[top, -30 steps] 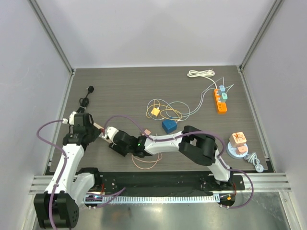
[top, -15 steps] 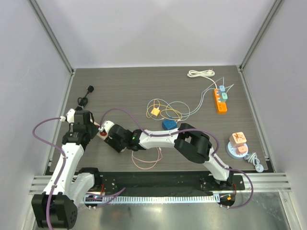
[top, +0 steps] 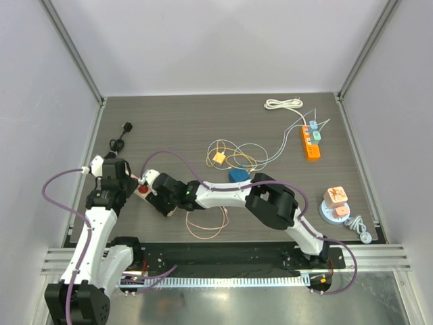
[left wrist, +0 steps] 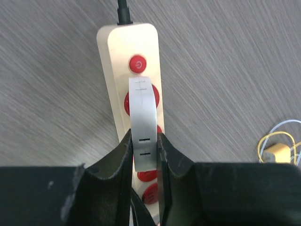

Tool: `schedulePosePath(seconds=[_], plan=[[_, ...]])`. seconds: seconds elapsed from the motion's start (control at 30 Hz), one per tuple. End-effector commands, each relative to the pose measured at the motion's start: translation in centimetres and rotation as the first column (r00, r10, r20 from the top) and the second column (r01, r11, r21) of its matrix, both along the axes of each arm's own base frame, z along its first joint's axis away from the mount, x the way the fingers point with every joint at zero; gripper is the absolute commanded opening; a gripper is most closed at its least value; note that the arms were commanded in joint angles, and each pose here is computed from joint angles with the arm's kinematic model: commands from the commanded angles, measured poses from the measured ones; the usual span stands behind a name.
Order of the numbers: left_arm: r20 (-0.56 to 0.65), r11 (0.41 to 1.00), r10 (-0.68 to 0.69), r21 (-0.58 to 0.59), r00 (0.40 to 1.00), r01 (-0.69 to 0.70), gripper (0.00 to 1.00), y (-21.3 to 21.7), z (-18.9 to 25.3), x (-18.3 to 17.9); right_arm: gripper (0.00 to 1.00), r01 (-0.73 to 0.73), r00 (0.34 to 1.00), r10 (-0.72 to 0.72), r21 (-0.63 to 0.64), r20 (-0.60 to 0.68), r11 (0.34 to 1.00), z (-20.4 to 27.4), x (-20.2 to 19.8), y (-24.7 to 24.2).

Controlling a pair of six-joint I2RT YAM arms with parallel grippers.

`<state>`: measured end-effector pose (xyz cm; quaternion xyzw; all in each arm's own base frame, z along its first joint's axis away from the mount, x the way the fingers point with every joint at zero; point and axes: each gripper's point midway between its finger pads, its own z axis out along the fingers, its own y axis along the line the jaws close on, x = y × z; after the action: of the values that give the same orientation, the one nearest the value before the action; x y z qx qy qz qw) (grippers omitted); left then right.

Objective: Pull the plug off the socket

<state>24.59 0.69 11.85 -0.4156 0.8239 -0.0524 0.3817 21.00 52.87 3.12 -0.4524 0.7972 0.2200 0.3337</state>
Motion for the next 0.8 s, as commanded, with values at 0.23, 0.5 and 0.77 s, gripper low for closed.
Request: schedulePosePath(seconds=[0.23,0.5,0.77], plan=[[0.069,0.975,-0.169,-0.134,0.983,0.177,0.0,-4.4,1.7,-0.9,0.01,0.007,0.986,-0.019,-0.07,-0.168,0.998,-6.7,-1.5,-2.7],[0.242,0.948,-0.227,-0.166,0.943,0.271,0.0,-6.1,5.1,0.1,0.01,0.065,0.978,-0.085,-0.113,-0.188,0.991,-7.2,-0.9,-3.8],[0.087,0.985,-0.132,-0.103,0.987,0.141,0.0,-3.4,4.0,-2.5,0.01,0.162,0.981,-0.182,-0.24,-0.064,0.957,-7.5,1.5,-6.0]])
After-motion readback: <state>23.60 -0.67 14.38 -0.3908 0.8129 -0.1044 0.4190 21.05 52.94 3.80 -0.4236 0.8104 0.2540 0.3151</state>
